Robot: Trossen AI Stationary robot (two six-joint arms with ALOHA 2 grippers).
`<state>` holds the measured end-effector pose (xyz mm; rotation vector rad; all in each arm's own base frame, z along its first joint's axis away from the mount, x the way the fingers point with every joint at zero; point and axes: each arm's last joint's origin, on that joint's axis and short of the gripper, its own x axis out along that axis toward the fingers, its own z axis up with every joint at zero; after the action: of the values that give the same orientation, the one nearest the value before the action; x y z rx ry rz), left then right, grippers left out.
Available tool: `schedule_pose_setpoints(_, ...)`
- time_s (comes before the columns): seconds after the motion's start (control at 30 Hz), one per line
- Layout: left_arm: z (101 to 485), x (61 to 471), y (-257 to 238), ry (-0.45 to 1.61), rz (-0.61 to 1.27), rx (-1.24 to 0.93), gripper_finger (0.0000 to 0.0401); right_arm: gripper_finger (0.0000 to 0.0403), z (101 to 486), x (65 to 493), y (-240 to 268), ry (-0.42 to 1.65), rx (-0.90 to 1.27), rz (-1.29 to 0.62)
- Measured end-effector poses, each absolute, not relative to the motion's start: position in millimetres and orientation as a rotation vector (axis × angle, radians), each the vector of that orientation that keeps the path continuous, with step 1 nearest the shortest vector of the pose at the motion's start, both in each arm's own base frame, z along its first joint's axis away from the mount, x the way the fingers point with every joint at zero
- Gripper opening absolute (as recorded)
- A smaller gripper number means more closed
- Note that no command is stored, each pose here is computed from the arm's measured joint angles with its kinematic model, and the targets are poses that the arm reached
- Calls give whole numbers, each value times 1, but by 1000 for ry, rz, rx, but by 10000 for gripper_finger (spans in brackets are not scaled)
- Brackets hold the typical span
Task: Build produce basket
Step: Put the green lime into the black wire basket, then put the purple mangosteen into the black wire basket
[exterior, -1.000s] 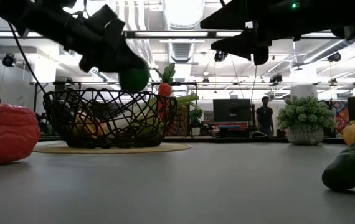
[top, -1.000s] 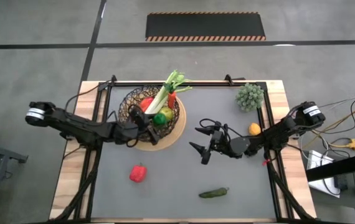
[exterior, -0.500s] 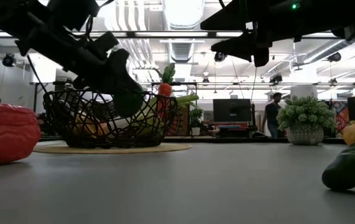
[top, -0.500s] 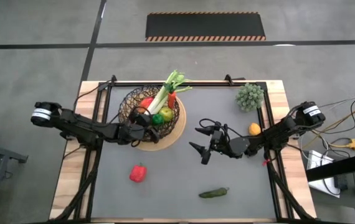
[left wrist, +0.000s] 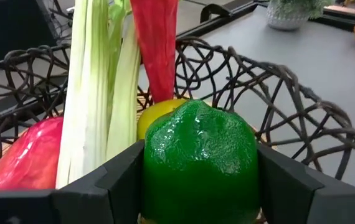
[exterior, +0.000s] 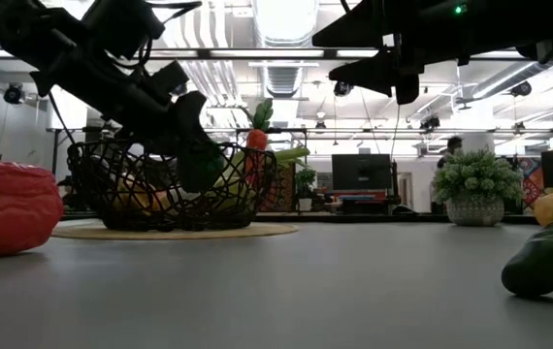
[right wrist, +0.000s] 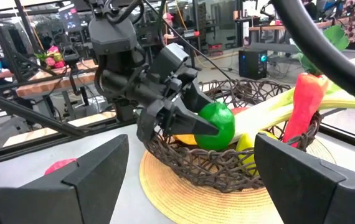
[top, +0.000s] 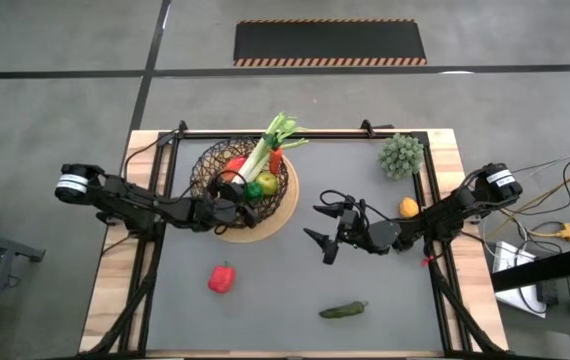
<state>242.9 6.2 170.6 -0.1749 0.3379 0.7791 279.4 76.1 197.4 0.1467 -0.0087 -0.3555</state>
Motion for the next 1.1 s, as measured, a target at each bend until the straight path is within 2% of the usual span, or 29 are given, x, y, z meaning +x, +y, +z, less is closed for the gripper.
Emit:
schedule_pose_setpoints(0.37,171,243,6,336,780,-175,232,327,197,279,76,-8,146,-356)
schedule_pose_setpoints(0.73,171,243,6,337,779,-175,299,327,197,279,76,-8,146,-355)
schedule_pose_setpoints(1.1,173,244,6,332,776,-170,306,327,197,279,76,-10,160,-354)
